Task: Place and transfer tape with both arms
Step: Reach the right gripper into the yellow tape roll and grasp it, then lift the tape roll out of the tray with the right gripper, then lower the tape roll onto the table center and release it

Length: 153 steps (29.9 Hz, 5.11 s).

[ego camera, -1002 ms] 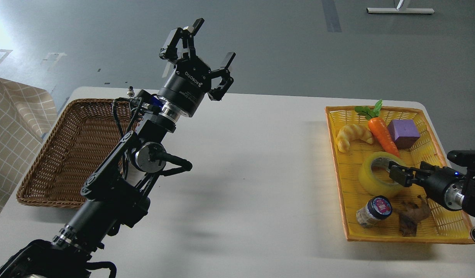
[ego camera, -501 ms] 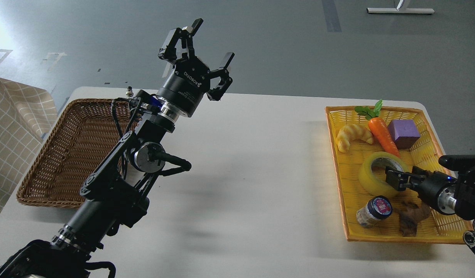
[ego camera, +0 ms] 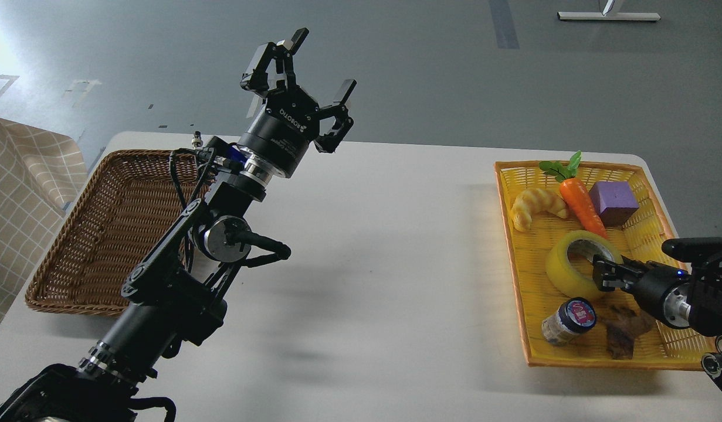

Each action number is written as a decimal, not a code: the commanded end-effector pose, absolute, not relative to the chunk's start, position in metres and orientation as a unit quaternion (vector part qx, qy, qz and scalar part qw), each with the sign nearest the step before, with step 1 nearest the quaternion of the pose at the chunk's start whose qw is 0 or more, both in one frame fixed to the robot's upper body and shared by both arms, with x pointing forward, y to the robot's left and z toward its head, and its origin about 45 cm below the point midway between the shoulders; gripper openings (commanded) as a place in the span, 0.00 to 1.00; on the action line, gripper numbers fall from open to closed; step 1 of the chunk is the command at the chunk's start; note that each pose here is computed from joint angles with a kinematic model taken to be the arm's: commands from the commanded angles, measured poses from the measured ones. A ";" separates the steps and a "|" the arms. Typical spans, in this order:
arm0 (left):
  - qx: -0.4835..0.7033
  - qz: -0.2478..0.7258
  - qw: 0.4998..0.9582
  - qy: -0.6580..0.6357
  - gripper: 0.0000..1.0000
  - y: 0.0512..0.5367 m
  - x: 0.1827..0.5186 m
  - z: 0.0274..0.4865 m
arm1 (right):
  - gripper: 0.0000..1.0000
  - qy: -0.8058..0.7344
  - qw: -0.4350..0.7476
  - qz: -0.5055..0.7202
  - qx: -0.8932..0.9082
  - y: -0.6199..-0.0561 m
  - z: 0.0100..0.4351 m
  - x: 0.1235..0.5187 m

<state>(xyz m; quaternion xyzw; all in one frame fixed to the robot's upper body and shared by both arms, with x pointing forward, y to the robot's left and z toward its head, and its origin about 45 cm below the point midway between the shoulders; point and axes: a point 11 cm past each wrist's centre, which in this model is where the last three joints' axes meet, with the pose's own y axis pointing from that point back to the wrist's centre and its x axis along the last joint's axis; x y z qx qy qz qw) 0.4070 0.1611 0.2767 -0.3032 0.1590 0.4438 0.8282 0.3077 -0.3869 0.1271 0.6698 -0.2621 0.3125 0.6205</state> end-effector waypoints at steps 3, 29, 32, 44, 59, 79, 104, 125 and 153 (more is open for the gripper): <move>-0.302 0.446 0.827 0.162 0.98 0.162 0.406 0.274 | 0.26 -0.262 0.620 0.310 0.671 -0.387 0.126 0.307; -0.302 0.445 0.827 0.164 0.98 0.161 0.405 0.272 | 0.17 -0.292 0.609 0.314 0.667 -0.410 0.167 0.316; -0.303 0.444 0.827 0.164 0.98 0.160 0.405 0.272 | 0.16 -0.300 0.601 0.323 0.667 -0.411 0.182 0.319; -0.303 0.445 0.826 0.166 0.98 0.159 0.405 0.272 | 0.15 -0.319 0.577 0.346 0.668 -0.407 0.240 0.341; -0.303 0.448 0.824 0.168 0.98 0.157 0.405 0.271 | 0.14 -0.367 0.506 0.430 0.651 -0.377 0.328 0.382; -0.305 0.447 0.826 0.158 0.98 0.161 0.408 0.279 | 0.11 -0.296 0.448 0.428 0.727 -0.239 0.279 0.420; -0.303 0.460 0.823 0.139 0.98 0.182 0.410 0.284 | 0.11 -0.159 0.429 0.419 0.784 -0.106 0.195 0.386; -0.309 0.474 0.812 0.144 0.98 0.193 0.408 0.277 | 0.12 -0.094 0.459 0.416 0.779 -0.078 0.150 0.366; -0.306 0.479 0.812 0.134 0.98 0.206 0.409 0.280 | 0.89 -0.176 0.443 0.420 0.772 -0.078 0.150 0.388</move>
